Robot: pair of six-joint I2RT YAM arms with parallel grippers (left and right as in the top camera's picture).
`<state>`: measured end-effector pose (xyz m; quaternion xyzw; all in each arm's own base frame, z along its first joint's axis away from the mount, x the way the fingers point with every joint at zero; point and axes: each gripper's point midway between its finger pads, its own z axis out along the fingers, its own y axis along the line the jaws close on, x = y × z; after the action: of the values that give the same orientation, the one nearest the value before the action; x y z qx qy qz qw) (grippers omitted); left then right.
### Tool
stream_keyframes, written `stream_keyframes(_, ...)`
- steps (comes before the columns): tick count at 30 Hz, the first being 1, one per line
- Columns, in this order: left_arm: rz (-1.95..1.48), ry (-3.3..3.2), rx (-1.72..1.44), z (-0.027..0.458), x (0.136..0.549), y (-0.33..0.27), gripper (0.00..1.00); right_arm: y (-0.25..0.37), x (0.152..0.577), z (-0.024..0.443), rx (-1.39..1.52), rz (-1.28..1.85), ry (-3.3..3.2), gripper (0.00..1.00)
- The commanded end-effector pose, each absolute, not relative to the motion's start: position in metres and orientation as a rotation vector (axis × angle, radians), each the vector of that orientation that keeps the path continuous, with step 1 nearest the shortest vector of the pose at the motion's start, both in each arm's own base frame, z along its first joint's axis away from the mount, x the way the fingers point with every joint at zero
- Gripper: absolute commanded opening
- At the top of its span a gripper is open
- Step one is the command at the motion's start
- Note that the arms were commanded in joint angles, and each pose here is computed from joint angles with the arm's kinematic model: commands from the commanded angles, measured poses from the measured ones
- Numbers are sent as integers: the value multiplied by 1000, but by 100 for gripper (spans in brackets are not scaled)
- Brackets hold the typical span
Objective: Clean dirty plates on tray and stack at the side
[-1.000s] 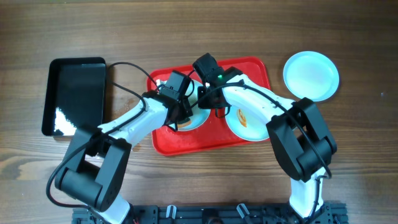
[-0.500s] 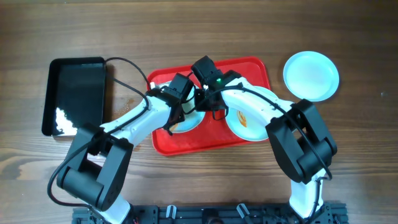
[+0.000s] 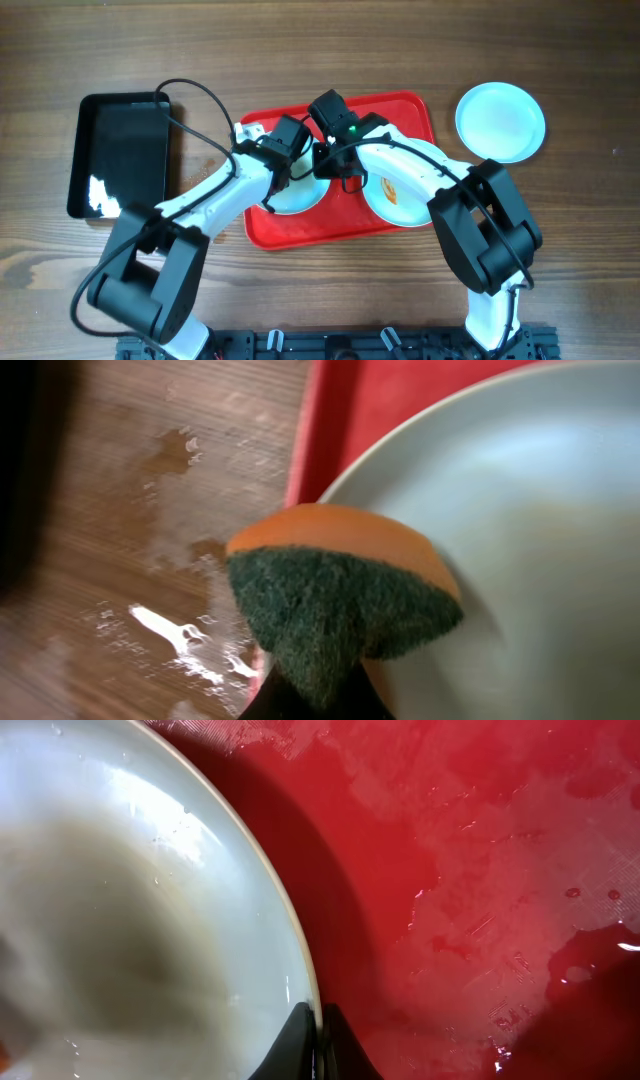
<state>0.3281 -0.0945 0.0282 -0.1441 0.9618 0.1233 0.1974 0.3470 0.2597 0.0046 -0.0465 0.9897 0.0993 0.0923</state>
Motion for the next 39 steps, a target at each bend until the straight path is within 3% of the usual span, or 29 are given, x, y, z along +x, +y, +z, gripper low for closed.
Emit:
stream_keyframes(1, -6, 2735, -417, 43, 337, -137, 4, 241, 338, -18, -86, 189, 2992, 4)
stream_keyframes(7, -225, 2861, -371, 32, 320, -172, 4, 241, 338, -18, -87, 189, 2991, 4)
stream_keyframes(19, -91, 2985, -366, -12, 301, -164, 4, 241, 337, -18, -87, 187, 2993, 4)
stream_keyframes(29, 624, 2739, -257, 0, 311, -72, 4, 240, 337, -18, -89, 184, 2996, 4)
stream_keyframes(39, 869, 2429, -225, 39, 347, -45, 4, 240, 336, -19, -91, 182, 2998, 4)
